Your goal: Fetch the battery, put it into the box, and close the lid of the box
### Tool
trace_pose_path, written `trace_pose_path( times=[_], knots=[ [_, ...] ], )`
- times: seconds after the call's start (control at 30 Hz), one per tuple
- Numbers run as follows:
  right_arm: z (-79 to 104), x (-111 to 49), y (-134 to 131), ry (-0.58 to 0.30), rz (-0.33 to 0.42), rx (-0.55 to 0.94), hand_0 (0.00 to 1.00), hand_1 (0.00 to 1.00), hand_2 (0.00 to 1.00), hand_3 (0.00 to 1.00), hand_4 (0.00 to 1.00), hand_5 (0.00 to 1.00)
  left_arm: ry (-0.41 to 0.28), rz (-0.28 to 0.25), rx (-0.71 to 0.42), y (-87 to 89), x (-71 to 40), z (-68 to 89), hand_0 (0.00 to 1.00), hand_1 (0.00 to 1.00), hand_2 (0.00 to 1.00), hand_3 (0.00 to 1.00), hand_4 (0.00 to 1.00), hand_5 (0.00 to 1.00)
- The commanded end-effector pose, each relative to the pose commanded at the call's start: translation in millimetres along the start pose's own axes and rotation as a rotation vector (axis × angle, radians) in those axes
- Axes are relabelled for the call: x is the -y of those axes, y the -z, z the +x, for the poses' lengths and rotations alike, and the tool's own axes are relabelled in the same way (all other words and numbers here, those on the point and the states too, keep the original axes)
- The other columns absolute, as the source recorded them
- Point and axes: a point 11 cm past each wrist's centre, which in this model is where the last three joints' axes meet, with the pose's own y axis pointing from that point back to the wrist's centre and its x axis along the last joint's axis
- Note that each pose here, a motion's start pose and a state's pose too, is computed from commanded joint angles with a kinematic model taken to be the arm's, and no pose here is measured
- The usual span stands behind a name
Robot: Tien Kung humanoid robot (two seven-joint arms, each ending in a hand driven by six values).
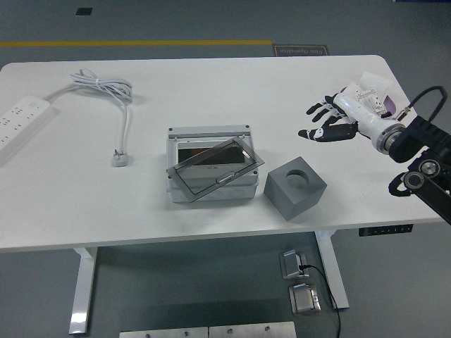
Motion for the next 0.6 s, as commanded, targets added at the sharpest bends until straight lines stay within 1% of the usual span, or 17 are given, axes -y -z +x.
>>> trace_pose_path(
  times=[0.17,0.2,0.3,0.37,0.4,0.43,0.57,0.6],
  knots=[
    [10.4,-25.0,-6.0,-0.074,0.095,0.201,0.63,0.494,0.581,0.678,0.902,0.386,0.001,0.002,-0.005,1.9,0.3,-0.7,0.729,0.751,0.729,0.686,0.568,0.479],
    [10.2,-30.4,-8.9,-0.088,0.115,0.258,0.5,0.446,0.516,0.588,0.869,0.486,0.002,0.001,-0.006,2.0,0.3,-0.9,0.728,0.751,0.728,0.685,0.569,0.477],
    [4.7,-45.2,-16.2,-0.117,0.172,0.415,0.5,0.446,0.516,0.588,0.869,0.486,0.002,-0.002,-0.009,2.2,0.4,-1.3,0.728,0.751,0.728,0.685,0.569,0.477],
    [-11.6,-55.4,-20.4,-0.11,0.208,0.532,0.5,0.446,0.516,0.588,0.869,0.486,0.002,-0.003,-0.011,2.8,0.5,-1.2,0.728,0.751,0.728,0.685,0.569,0.477],
    [-21.7,-59.8,-21.7,-0.099,0.221,0.586,0.445,0.425,0.484,0.529,0.823,0.486,0.002,-0.003,-0.011,3.1,0.5,-1.2,0.728,0.751,0.728,0.685,0.568,0.475],
    [-35.9,-64.8,-22.8,-0.079,0.234,0.648,0.445,0.425,0.484,0.529,0.823,0.486,0.002,-0.003,-0.011,3.3,0.5,-1.2,0.728,0.751,0.728,0.685,0.568,0.475],
    [-79.3,-82.4,-29.0,-0.026,0.247,0.86,0.445,0.425,0.484,0.529,0.823,0.486,0.001,-0.004,-0.01,3.3,0.5,-0.9,0.728,0.751,0.728,0.685,0.568,0.475],
    [-91.0,-87.6,-31.1,-0.013,0.243,0.913,0.458,0.42,0.487,0.529,0.764,0.484,0.0,-0.005,-0.01,2.7,0.4,-0.6,0.728,0.75,0.728,0.681,0.569,0.472]
  ],
)
